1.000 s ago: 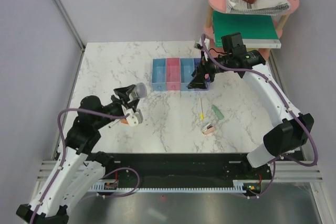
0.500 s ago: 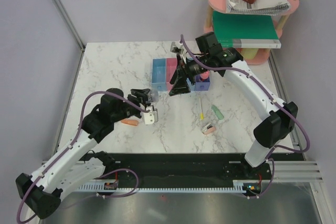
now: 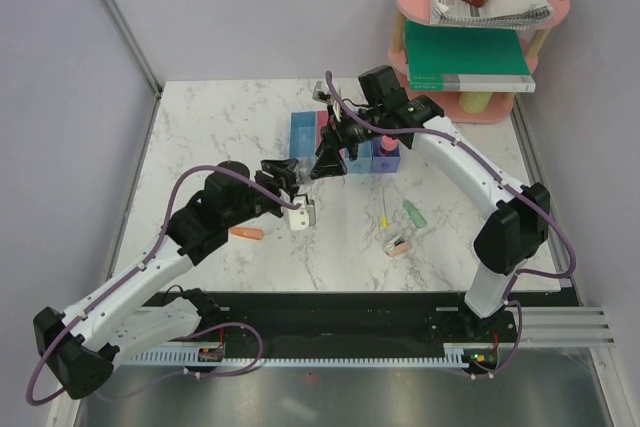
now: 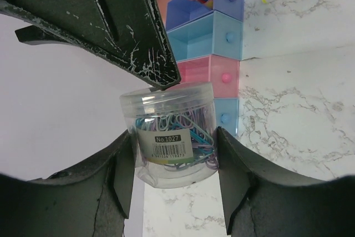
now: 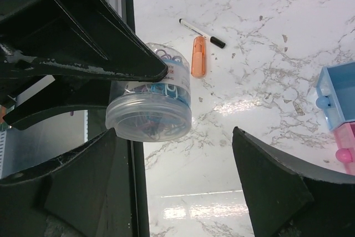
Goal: Sort the stationery into containers
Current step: Place the stationery in the storage box, then move the stapler to the center of the board.
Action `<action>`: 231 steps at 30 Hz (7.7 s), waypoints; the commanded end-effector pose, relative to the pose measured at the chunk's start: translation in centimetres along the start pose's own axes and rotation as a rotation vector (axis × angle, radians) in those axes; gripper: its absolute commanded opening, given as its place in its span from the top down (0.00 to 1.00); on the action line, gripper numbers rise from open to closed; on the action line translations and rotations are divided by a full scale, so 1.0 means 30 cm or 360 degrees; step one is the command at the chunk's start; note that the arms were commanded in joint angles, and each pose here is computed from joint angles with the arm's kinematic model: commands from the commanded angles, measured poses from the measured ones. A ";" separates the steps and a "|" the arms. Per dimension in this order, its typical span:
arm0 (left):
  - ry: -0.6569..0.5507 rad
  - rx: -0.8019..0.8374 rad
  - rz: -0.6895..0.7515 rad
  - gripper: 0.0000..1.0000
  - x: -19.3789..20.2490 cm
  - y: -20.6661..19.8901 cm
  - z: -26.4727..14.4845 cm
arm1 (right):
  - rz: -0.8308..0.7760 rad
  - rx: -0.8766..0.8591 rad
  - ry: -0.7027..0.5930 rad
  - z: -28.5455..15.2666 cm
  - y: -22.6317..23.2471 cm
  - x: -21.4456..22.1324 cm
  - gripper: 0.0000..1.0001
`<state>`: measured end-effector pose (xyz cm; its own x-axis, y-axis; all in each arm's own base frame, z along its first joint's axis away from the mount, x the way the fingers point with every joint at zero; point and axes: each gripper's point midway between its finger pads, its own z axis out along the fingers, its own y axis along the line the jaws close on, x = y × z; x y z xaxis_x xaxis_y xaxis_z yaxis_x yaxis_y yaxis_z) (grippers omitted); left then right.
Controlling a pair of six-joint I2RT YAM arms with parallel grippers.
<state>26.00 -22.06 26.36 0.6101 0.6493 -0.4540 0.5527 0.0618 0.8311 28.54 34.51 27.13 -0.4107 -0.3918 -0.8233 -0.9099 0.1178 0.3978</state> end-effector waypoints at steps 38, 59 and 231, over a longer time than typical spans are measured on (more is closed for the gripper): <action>-0.0070 -0.0114 0.0073 0.91 -0.043 0.058 0.017 | -0.0018 -0.0081 -0.0098 0.025 0.047 -0.053 0.31; 0.0131 -0.0056 -0.0053 0.06 0.062 -0.105 -0.123 | -0.0114 0.0343 0.0033 -0.034 -0.131 -0.029 0.50; 0.0668 0.0537 -0.0385 0.00 0.196 -0.364 -0.324 | -0.0499 0.0435 0.1270 -0.249 -0.123 1.026 0.19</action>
<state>18.12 -11.39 17.37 0.1719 0.9022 -0.3955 0.8478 0.0690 0.5259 18.49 13.17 2.69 -0.0785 -0.9658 -0.2473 -0.9968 0.0726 0.0330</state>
